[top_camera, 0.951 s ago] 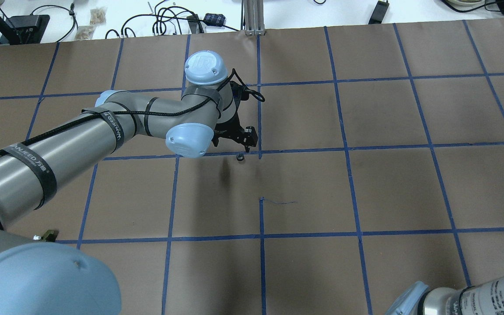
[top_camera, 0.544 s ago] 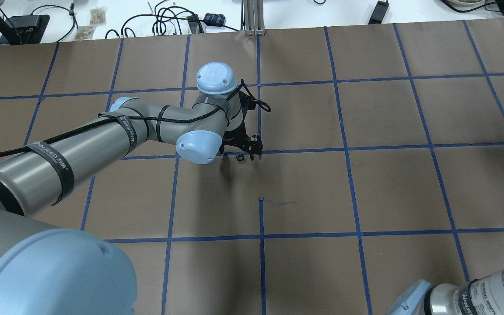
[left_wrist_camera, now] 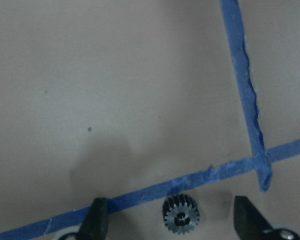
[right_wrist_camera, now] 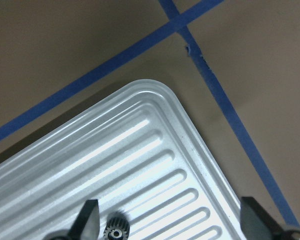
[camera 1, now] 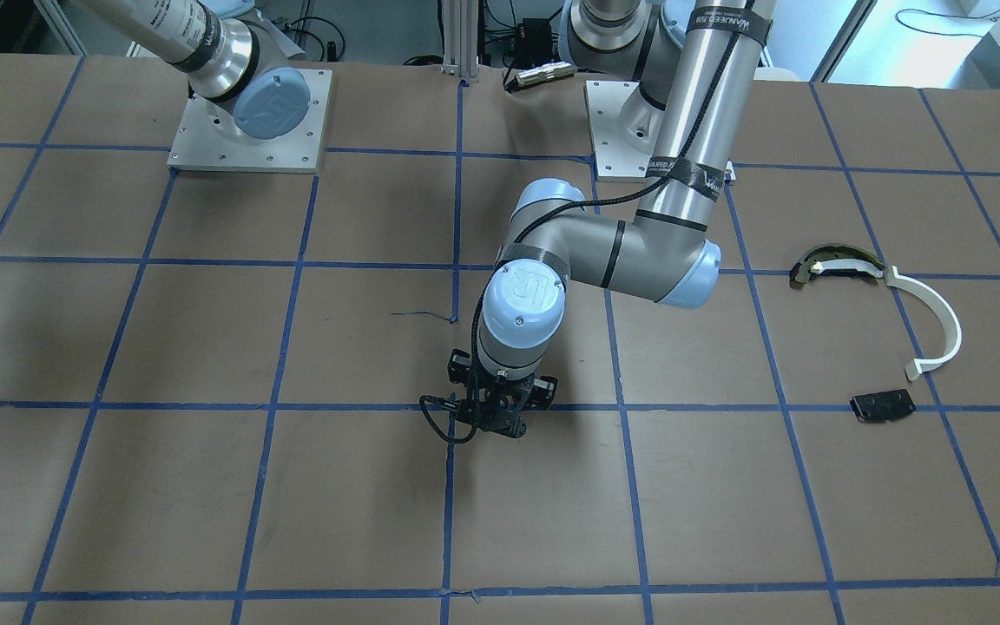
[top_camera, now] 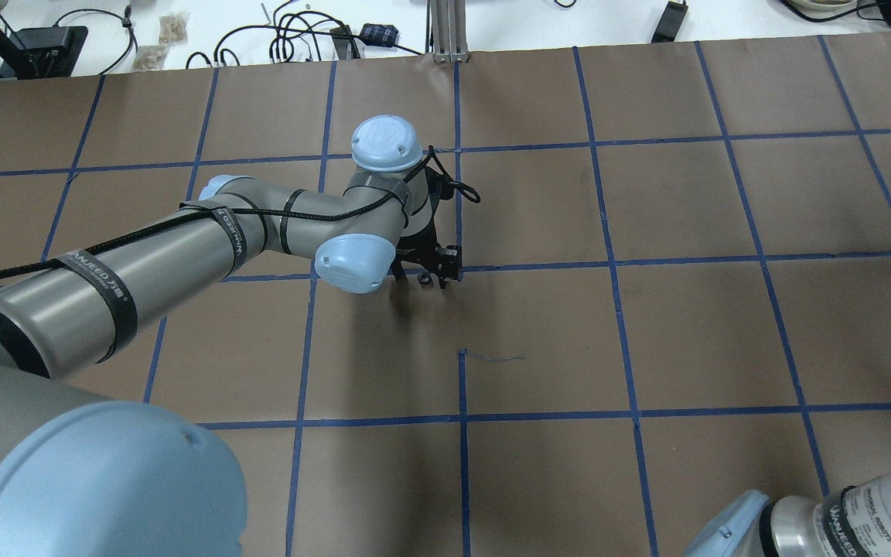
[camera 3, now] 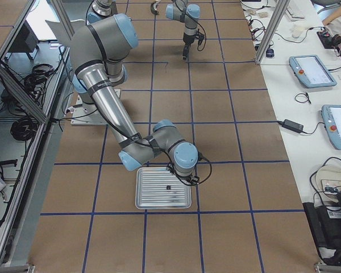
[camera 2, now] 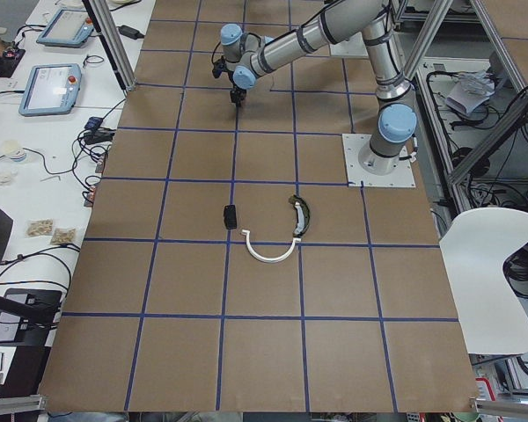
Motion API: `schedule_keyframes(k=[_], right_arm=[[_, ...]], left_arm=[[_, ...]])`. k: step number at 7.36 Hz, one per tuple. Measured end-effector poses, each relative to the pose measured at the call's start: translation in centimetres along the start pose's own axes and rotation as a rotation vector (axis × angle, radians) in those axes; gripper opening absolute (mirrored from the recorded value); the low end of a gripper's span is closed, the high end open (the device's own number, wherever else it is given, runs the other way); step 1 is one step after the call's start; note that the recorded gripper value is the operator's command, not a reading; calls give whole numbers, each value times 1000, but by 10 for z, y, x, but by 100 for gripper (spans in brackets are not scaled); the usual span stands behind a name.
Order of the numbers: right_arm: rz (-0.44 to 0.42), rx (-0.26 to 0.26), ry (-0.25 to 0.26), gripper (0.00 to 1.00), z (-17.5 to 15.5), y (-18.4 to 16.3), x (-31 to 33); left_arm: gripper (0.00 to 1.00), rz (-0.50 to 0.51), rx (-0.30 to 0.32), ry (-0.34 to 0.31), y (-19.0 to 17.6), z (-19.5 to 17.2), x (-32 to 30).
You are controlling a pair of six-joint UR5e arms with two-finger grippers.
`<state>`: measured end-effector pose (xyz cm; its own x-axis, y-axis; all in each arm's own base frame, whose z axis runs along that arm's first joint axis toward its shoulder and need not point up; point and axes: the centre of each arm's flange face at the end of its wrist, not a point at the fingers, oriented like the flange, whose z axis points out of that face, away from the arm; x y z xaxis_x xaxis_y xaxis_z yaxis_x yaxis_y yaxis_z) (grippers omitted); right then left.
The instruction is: Place bearing gear from tray to pile
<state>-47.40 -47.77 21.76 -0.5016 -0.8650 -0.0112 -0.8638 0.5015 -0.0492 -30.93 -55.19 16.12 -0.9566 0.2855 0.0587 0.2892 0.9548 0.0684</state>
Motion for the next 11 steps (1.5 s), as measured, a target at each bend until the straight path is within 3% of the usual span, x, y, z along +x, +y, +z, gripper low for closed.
schedule_keyframes(k=[4, 8, 11], right_arm=[[67, 24, -45, 99, 29, 25, -18], [96, 27, -44, 84, 37, 37, -28], [102, 28, -48, 40, 39, 39, -31]], left_arm=[[0, 0, 6, -3, 0, -7, 0], [0, 2, 7, -8, -1, -19, -3], [0, -29, 21, -10, -5, -42, -23]])
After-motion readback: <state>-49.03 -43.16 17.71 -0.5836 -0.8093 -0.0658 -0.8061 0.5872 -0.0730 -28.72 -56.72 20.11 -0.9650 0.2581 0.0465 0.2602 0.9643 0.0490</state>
